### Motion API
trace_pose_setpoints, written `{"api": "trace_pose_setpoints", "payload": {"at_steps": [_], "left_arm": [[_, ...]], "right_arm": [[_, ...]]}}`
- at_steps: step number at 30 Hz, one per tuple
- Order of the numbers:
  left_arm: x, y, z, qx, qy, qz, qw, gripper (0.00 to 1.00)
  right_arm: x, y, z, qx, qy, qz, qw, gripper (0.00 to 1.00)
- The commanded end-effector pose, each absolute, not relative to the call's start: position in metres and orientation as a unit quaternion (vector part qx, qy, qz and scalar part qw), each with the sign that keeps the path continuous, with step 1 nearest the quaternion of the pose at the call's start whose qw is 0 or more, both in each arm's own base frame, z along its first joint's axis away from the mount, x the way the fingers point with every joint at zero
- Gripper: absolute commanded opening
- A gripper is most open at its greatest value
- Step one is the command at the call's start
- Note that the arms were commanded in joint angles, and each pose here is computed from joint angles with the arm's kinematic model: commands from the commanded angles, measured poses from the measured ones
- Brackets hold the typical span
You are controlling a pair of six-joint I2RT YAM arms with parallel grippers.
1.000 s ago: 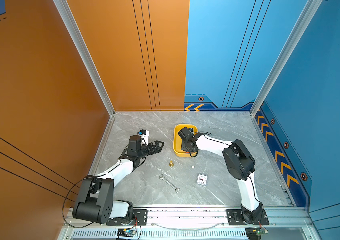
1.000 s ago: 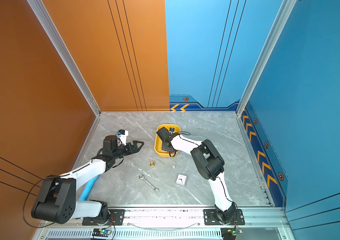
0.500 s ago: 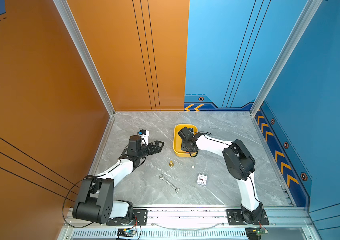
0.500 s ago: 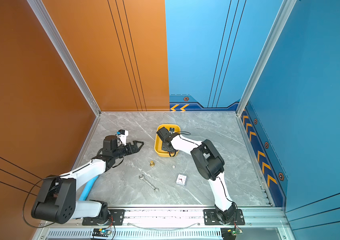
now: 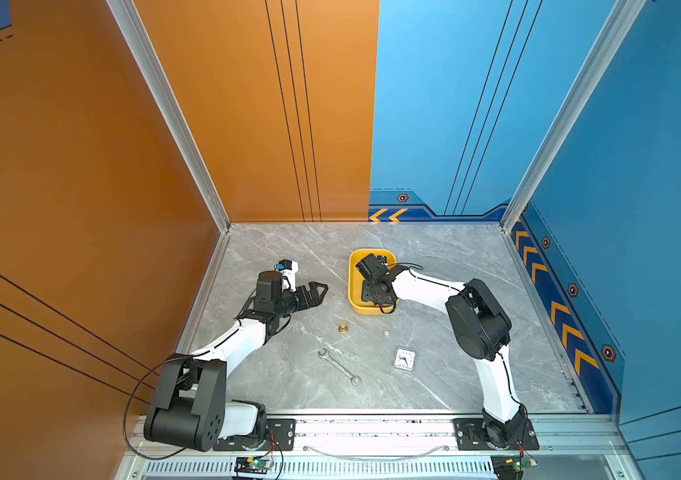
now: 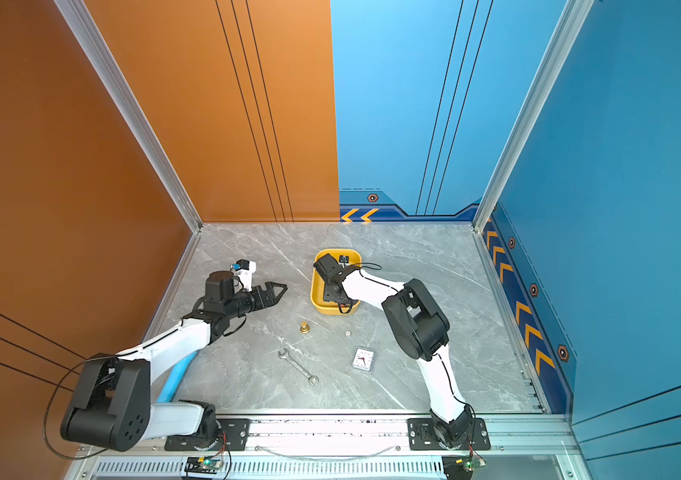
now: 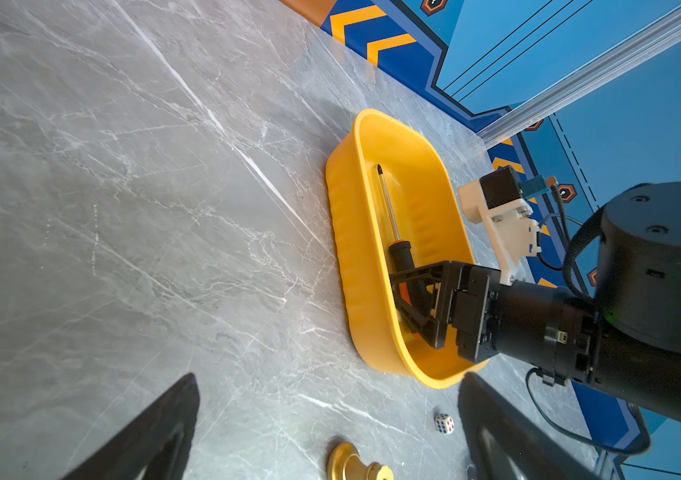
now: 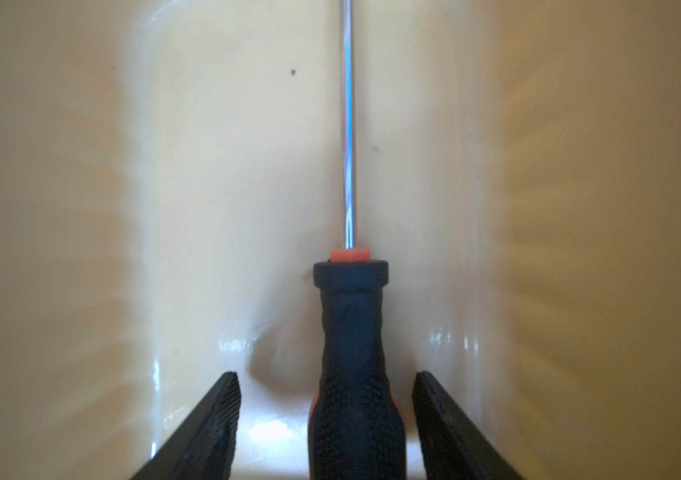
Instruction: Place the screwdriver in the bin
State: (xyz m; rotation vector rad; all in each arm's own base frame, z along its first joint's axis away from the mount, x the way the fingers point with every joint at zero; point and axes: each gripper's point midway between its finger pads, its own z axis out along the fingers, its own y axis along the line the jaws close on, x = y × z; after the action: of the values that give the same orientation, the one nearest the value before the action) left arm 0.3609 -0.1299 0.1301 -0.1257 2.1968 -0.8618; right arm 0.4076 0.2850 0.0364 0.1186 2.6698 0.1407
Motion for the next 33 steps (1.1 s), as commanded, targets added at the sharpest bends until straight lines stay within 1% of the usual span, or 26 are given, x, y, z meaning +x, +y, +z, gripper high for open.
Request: {"api": "trace_pose_setpoints", "payload": {"at_steps": [1, 6, 10, 16, 20, 22, 25, 28, 31, 33], "left_arm": [[0.361, -0.125, 0.133, -0.043, 0.861, -0.326, 0.388, 0.98], [0.362, -0.124, 0.136, -0.043, 0.860, -0.327, 0.390, 0.98], [0.364, -0.125, 0.137, -0.042, 0.859, -0.328, 0.391, 0.98], [0.365, -0.125, 0.142, -0.036, 0.860, -0.323, 0.394, 0.98], [0.367, -0.122, 0.144, -0.032, 0.863, -0.311, 0.397, 0.98], [0.368, -0.120, 0.147, -0.029, 0.864, -0.304, 0.400, 0.98], [0.370, -0.115, 0.152, -0.027, 0.864, -0.289, 0.410, 0.98], [0.371, -0.108, 0.157, -0.024, 0.863, -0.268, 0.428, 0.98], [0.372, -0.097, 0.165, -0.023, 0.859, -0.233, 0.455, 0.98], [0.374, -0.087, 0.174, -0.025, 0.852, -0.206, 0.480, 0.98]], "right_arm": [[0.411, 0.283, 0.082, 0.039, 0.963, 0.066, 0.260, 0.70], [0.409, 0.280, 0.106, 0.030, 0.960, 0.077, 0.269, 0.75], [0.404, 0.275, 0.127, 0.017, 0.958, 0.089, 0.272, 0.76], [0.395, 0.260, 0.163, -0.067, 0.949, 0.129, 0.278, 0.78], [0.390, 0.224, 0.181, -0.123, 0.937, 0.124, 0.302, 0.78], [0.391, 0.200, 0.187, -0.126, 0.931, 0.114, 0.324, 0.78], [0.393, 0.161, 0.193, -0.115, 0.918, 0.098, 0.367, 0.79], [0.395, 0.120, 0.194, -0.081, 0.906, 0.083, 0.407, 0.80], [0.394, 0.088, 0.185, -0.061, 0.898, 0.064, 0.431, 0.80], [0.391, 0.076, 0.174, -0.067, 0.896, 0.042, 0.437, 0.80]]}}
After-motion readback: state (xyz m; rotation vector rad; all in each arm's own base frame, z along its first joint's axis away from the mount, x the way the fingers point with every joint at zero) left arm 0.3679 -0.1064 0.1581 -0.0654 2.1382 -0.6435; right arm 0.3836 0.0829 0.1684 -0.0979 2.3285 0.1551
